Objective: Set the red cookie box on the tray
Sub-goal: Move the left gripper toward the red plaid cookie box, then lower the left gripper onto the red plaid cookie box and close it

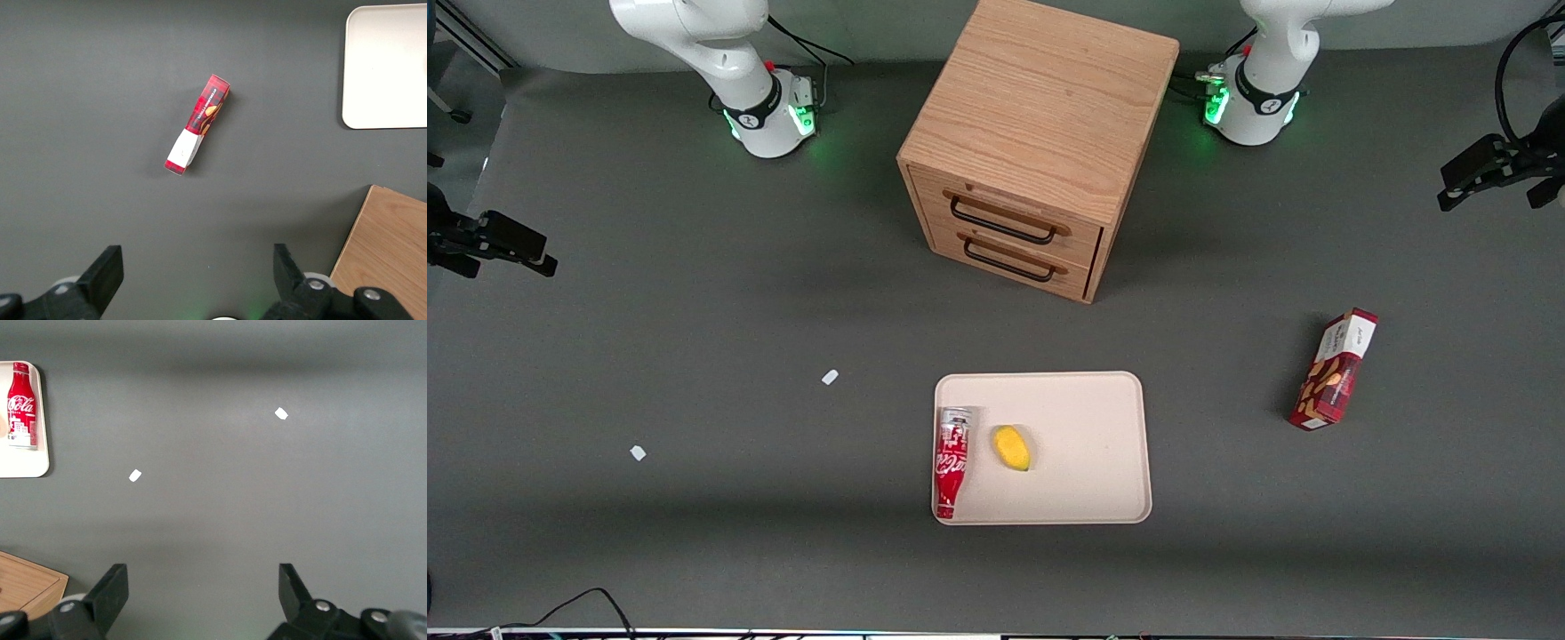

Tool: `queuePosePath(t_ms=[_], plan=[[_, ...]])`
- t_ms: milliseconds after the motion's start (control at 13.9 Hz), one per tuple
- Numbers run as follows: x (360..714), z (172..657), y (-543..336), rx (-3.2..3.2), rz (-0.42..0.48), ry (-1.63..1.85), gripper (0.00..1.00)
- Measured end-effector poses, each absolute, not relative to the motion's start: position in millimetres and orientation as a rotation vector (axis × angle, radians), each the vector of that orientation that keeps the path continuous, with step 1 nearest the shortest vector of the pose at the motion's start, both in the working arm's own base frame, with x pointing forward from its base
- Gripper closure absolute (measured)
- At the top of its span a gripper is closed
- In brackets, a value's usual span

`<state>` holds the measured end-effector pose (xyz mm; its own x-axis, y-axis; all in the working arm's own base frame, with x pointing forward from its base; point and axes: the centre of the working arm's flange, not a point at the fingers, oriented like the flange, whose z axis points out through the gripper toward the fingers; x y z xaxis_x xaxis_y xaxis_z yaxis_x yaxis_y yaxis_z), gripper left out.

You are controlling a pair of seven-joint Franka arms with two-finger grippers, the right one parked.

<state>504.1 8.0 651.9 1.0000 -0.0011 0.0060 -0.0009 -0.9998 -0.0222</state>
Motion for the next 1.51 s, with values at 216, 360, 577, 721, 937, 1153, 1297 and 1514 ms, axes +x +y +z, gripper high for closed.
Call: queuePosePath(t_ms=[216, 360, 577, 721, 937, 1153, 1297, 1514], plan=[[504, 652, 7, -3.119, -0.010, 0.003, 0.00], [505, 649, 7, -3.120, -0.001, 0.003, 0.00], [519, 624, 4, -3.120, 0.051, 0.028, 0.00], [539, 592, 2, -3.119, 0.086, 0.163, 0.00], [573, 537, 9, -3.095, 0.126, 0.430, 0.00], [598, 474, 25, -3.075, 0.128, 0.563, 0.00], [604, 421, 29, -3.042, 0.104, 0.610, 0.00], [603, 340, 30, -3.020, 0.066, 0.641, 0.00]])
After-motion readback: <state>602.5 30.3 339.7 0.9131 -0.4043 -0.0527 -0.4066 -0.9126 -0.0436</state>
